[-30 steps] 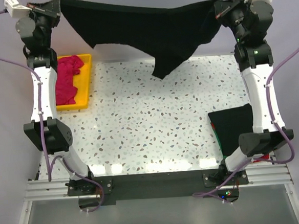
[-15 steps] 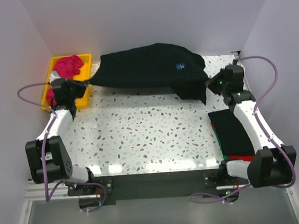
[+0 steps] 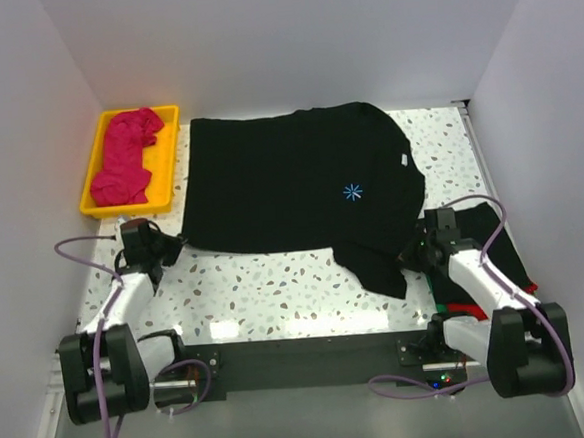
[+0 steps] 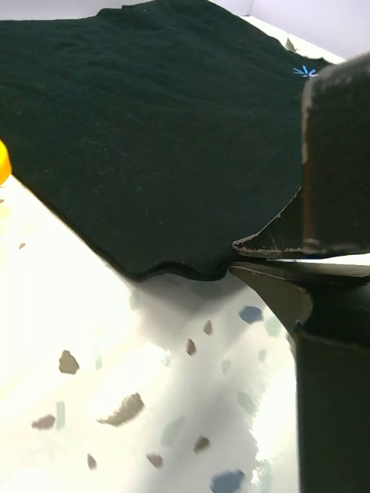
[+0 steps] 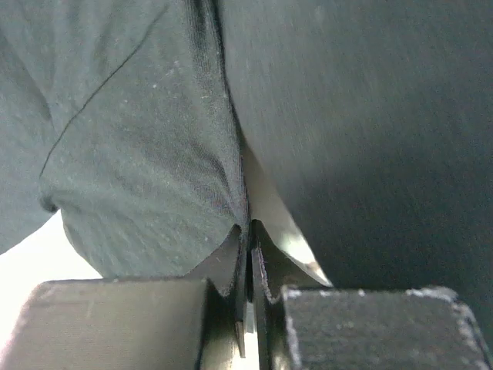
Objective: Fold and stack the t-shirts
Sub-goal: Flatten the tshirt out
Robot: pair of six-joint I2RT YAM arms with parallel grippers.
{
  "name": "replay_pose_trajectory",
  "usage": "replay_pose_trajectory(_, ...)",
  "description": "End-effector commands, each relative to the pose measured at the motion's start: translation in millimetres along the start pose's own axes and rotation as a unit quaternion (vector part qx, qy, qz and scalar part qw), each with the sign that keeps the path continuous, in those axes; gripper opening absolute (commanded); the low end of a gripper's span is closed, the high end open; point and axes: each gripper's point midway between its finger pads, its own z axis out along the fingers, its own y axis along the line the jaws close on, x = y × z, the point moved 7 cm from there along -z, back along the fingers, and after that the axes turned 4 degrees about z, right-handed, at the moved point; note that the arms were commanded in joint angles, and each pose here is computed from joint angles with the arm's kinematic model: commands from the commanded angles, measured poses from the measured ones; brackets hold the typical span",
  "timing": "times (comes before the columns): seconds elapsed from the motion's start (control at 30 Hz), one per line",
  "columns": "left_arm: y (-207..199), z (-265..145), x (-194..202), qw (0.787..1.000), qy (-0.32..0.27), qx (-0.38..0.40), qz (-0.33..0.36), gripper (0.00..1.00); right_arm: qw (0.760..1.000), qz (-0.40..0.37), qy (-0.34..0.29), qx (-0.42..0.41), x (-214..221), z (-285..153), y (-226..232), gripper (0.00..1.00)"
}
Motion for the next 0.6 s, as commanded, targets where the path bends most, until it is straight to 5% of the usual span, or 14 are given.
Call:
replay_pose_trajectory(0.0,7.7,-12.2,-3.6,0.999,-0.033,-0.005,0.020,0.00,0.999,-0.025,-0.014,-0.020,2.6,-13.6,-2.5,0.00)
replay_pose_trajectory(0.3,-5.3,-22.6,-13.1,0.998,-0.046,0.014,0.037,0.00,0.997,-0.034,-0.057,-0.033,-8.0,-40.8,6.0,0.00)
replay_pose_trajectory(0.57,-45.7,10.6,-38.8,0.999,-0.020,0.026,0.037,0.00,0.997,-0.030,-0.052,-0.049,-46.3,-33.1,50.3,0.00)
